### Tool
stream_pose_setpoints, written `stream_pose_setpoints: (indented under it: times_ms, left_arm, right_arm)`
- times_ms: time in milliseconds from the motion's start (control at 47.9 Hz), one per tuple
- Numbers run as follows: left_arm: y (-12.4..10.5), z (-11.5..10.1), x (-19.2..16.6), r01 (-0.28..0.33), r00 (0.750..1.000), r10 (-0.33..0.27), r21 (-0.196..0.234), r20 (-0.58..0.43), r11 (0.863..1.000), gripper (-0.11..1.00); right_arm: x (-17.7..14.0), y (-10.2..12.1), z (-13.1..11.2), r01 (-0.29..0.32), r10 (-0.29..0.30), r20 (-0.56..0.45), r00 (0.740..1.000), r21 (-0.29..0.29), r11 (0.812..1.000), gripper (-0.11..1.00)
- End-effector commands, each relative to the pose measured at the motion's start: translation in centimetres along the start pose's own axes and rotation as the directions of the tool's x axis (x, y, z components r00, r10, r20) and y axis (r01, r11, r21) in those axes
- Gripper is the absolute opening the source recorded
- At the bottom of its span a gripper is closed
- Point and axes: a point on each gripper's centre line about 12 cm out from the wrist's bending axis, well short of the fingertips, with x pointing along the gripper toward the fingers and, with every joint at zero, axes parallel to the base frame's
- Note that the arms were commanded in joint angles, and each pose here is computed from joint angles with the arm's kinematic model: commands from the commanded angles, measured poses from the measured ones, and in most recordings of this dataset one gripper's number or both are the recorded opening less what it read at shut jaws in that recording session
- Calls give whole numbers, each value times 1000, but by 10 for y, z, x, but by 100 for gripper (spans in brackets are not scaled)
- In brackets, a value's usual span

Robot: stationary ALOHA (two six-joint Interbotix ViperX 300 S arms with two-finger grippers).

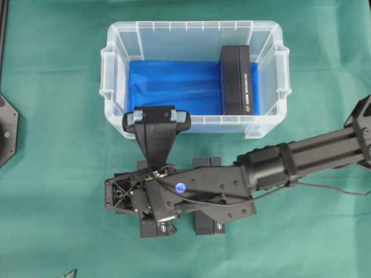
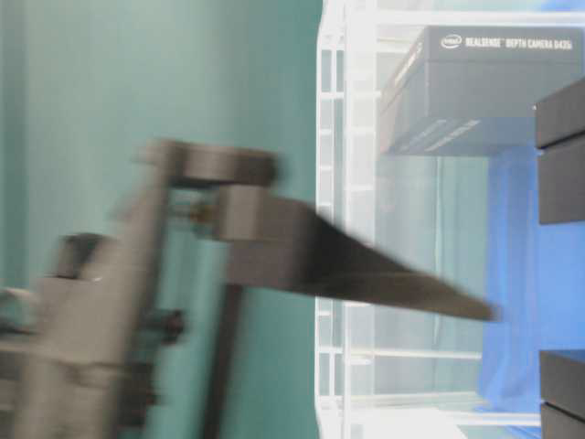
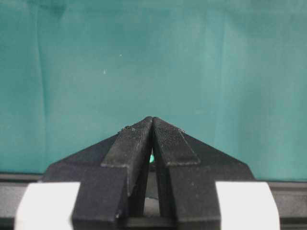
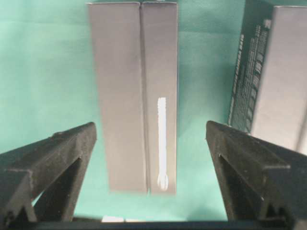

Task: Take the box out of the case with the right arm.
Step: 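Lower the box onto the cloth left of the first box and release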

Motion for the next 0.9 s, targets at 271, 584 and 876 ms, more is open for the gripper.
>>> stream_pose_setpoints:
  times_ms: [271,584,876]
  left_arm:
    - [0,5,-6,-1,1000,1,-2,23,1000,0]
    - [0,5,-6,-1,1000,1,-6,25,1000,0]
    - [0,6,-6,-1,1000,1,-8,25,1000,0]
  right_arm:
    - [-51,1,14,-66,66,5,998,-7,998,90]
    - [-61,-14,10,3,-2,23,1000,-44,999,89]
    - [-79,-48,15,70,-67,53,996,-59,996,89]
